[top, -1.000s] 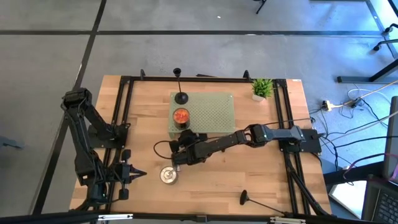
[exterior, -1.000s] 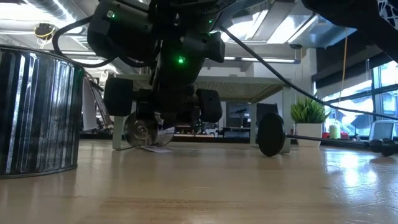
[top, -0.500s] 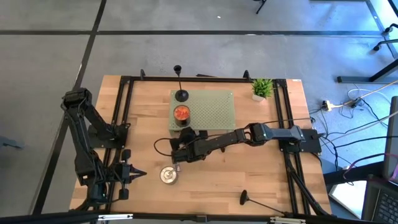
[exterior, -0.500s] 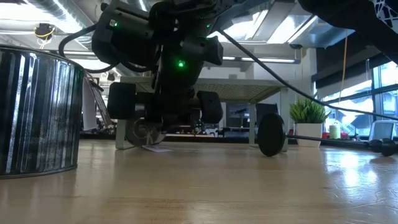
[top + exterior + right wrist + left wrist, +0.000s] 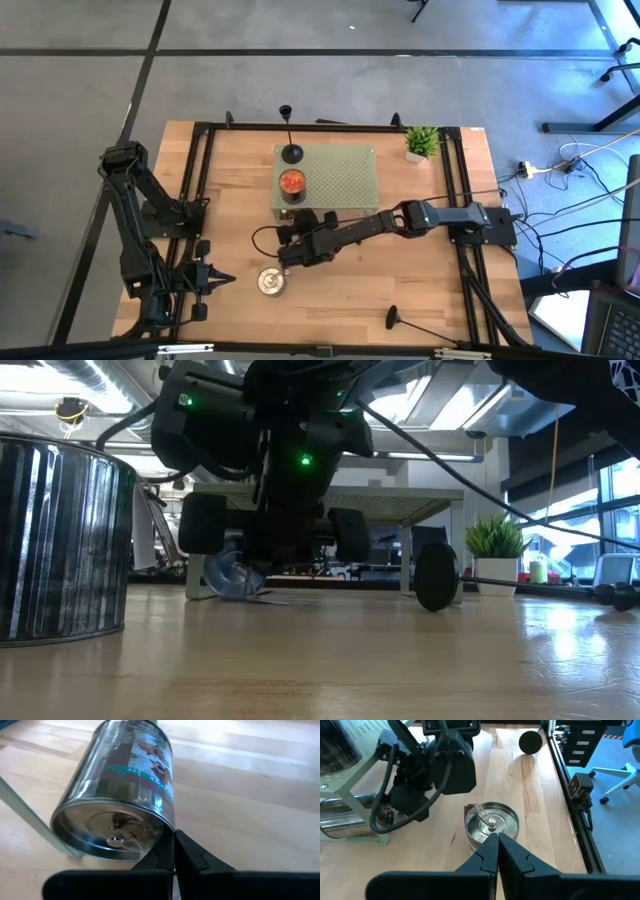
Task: Pick & Place candle stick holders
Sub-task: Put the top brown scented candle on the shelf aligned with the other scented candle
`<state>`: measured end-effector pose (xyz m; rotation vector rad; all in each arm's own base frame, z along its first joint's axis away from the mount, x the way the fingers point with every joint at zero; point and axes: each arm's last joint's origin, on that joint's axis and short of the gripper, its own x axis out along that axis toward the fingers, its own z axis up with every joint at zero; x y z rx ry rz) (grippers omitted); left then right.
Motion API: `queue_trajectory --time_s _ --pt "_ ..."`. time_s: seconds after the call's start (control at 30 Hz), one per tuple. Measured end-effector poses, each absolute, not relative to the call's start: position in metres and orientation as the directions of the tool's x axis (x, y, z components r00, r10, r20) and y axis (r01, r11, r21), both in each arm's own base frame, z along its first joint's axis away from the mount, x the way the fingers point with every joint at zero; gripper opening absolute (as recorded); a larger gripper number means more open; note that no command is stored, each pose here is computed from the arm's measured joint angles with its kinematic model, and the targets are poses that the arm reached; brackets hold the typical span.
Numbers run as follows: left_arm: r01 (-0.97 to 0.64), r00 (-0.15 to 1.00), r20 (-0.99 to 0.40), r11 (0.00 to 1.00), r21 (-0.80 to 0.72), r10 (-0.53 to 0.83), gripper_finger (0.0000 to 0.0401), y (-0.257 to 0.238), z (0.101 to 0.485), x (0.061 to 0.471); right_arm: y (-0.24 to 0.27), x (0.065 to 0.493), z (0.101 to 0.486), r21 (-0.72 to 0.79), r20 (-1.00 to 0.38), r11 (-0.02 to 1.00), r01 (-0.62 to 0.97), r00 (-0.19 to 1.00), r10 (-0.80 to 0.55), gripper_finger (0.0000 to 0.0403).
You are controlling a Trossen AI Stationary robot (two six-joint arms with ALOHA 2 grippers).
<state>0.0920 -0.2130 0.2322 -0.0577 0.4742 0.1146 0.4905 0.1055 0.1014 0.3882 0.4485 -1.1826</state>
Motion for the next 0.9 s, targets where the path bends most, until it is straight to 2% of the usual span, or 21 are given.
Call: queue_trajectory --time_s 0.6,0.9 --pt "-0.132 0.898 -0.431 0.989 -0.07 0.089 0.0002 -0.216 0.234 0.093 0.128 0.466 0.1 0.05 -0.532 0.26 0.964 0.246 -0.81 0.0003" --pt "-0.138 0.909 -0.407 0.986 -0.096 0.088 0.0002 -0.218 0.236 0.094 0.153 0.457 0.099 0.084 -0.567 0.27 0.959 0.269 -0.778 0.0003"
